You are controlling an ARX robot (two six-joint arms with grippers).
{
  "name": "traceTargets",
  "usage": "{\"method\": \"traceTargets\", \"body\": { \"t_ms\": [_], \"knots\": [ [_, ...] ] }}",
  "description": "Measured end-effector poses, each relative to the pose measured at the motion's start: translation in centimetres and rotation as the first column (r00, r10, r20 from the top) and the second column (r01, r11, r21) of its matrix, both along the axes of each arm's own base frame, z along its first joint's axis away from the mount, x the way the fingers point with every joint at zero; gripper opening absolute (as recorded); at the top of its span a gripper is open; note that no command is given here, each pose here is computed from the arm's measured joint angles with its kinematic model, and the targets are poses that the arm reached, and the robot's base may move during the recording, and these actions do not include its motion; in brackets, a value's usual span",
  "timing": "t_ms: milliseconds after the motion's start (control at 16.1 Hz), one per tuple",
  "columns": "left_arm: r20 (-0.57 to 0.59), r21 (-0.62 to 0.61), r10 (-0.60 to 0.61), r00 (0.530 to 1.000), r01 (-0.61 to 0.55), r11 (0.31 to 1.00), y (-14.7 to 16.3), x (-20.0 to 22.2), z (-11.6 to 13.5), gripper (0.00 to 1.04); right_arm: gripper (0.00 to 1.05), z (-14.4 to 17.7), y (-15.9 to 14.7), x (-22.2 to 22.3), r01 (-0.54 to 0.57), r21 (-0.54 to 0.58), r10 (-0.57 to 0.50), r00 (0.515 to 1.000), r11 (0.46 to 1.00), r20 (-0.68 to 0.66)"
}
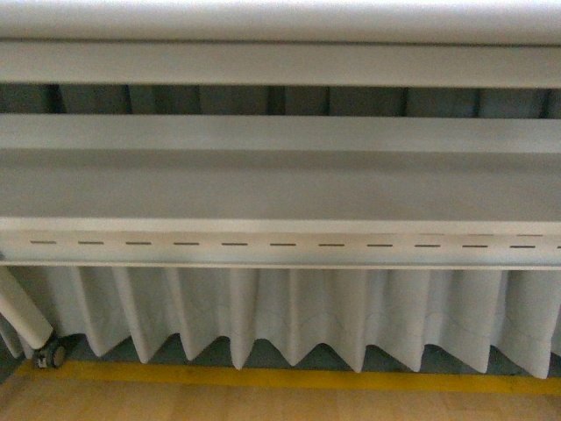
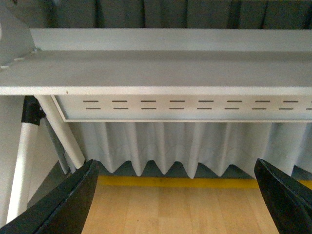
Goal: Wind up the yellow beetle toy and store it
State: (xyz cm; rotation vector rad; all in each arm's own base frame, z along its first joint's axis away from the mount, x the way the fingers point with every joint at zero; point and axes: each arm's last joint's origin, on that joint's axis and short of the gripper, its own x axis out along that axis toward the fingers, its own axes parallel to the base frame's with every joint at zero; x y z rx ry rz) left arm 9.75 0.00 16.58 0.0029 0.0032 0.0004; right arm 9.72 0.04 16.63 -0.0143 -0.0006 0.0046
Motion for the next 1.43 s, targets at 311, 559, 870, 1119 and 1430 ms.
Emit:
{"method": "traceTargets", "body": {
  "t_ms": [311,559,870,1119,1430],
  "knots": [
    [0.003,0.0,0.0,1.0,0.0,1.0,0.0,0.0,0.03,0.98,0.98,0.02,0.0,0.0,0.001,0.001,-0.001,1.0,1.0,0.002],
    [0.003,0.0,0.0,1.0,0.0,1.0,0.0,0.0,0.03,0.98,0.98,0.02,0.0,0.0,0.0,0.001,0.0,1.0,1.0,0.002],
    [0.003,0.0,0.0,1.0,0.0,1.0,0.0,0.0,0.03,0.98,0.98,0.02,0.0,0.0,0.0,0.001,0.0,1.0,1.0,0.002],
    [0.003,0.0,0.0,1.0,0.0,1.0,0.0,0.0,0.03,0.98,0.98,0.02,0.0,0.0,0.0,0.001,0.0,1.0,1.0,0.002],
    [0.003,0.0,0.0,1.0,0.0,1.0,0.0,0.0,0.03,0.98,0.98,0.02,0.0,0.0,0.0,0.001,0.0,1.0,1.0,0.002]
  ]
}}
